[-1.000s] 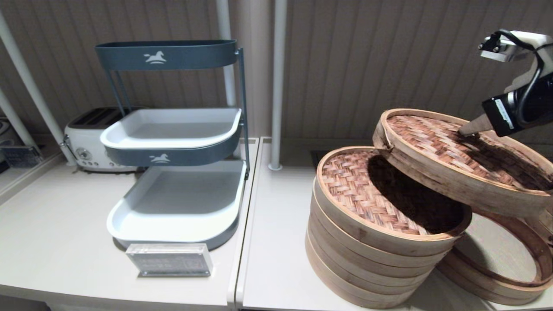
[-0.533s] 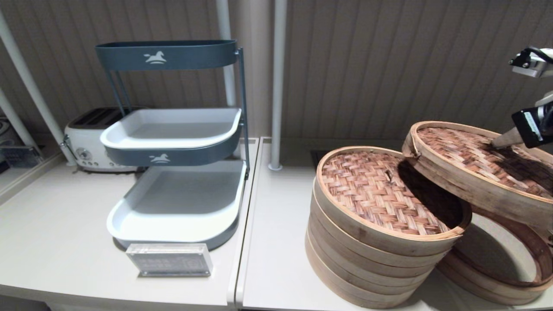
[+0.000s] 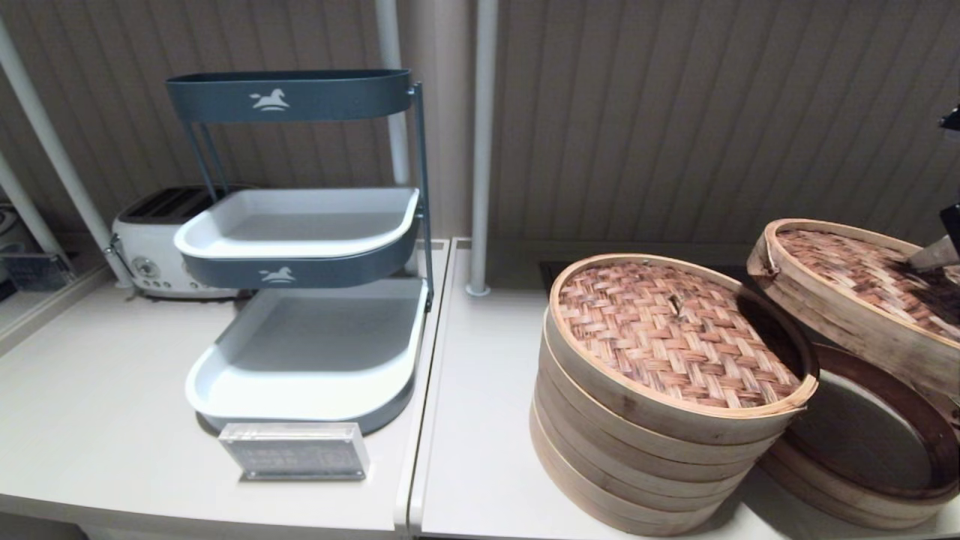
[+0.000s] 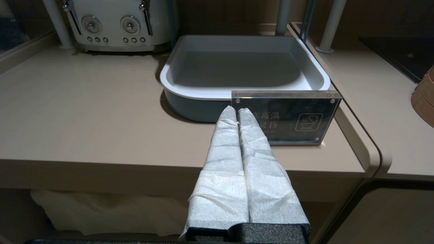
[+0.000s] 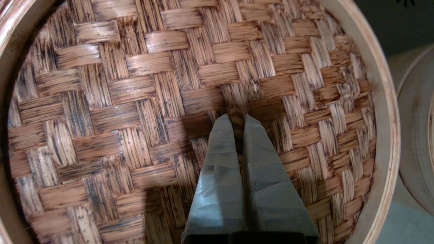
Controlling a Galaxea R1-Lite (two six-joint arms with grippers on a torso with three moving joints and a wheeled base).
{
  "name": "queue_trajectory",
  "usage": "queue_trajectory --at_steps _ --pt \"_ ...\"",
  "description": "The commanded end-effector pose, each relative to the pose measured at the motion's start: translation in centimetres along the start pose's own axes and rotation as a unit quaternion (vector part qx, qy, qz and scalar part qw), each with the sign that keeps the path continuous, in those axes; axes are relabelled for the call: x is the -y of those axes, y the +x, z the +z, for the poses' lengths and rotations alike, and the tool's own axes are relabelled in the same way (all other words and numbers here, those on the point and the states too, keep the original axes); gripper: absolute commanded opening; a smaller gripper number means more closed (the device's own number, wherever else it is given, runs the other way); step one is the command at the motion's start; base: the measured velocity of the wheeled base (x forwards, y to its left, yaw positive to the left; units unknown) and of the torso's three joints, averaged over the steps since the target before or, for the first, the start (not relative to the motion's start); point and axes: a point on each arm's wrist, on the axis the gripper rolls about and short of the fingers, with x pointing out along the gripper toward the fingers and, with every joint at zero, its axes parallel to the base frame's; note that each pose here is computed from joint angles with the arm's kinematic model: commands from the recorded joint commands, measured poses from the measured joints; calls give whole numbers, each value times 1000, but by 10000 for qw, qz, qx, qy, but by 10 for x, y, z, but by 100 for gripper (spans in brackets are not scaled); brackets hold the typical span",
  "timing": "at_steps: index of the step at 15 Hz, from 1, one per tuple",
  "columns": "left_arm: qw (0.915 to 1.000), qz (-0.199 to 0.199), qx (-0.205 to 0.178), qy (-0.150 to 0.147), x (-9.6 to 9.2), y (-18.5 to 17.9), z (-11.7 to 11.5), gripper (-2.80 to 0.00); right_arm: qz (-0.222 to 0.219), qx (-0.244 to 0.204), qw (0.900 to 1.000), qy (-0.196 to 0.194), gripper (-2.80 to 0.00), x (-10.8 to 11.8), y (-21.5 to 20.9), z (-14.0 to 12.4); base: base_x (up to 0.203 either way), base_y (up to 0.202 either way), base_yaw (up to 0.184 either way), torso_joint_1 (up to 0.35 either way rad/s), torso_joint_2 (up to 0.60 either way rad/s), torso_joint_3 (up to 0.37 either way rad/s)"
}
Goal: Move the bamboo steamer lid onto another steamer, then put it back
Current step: Put the steamer
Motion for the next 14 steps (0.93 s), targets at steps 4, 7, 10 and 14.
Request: queue_trajectory --at_steps 4,7,10,14 --pt "9999 -3 -128 -2 0 2 -8 -280 -164 -155 9996 174 -280 13 11 -9 0 0 0 0 0 0" --pt "9999 -3 -130 -2 0 2 -8 -280 -313 -115 9992 239 -280 22 24 -17 0 0 0 0 0 0" --pt "9999 -3 -133 -2 0 2 -8 -280 -318 -212 9989 286 -280 24 29 -22 0 0 0 0 0 0" --pt "9999 -3 -133 -2 0 2 -8 -280 -344 -305 9983 348 -280 28 34 -25 0 0 0 0 0 0"
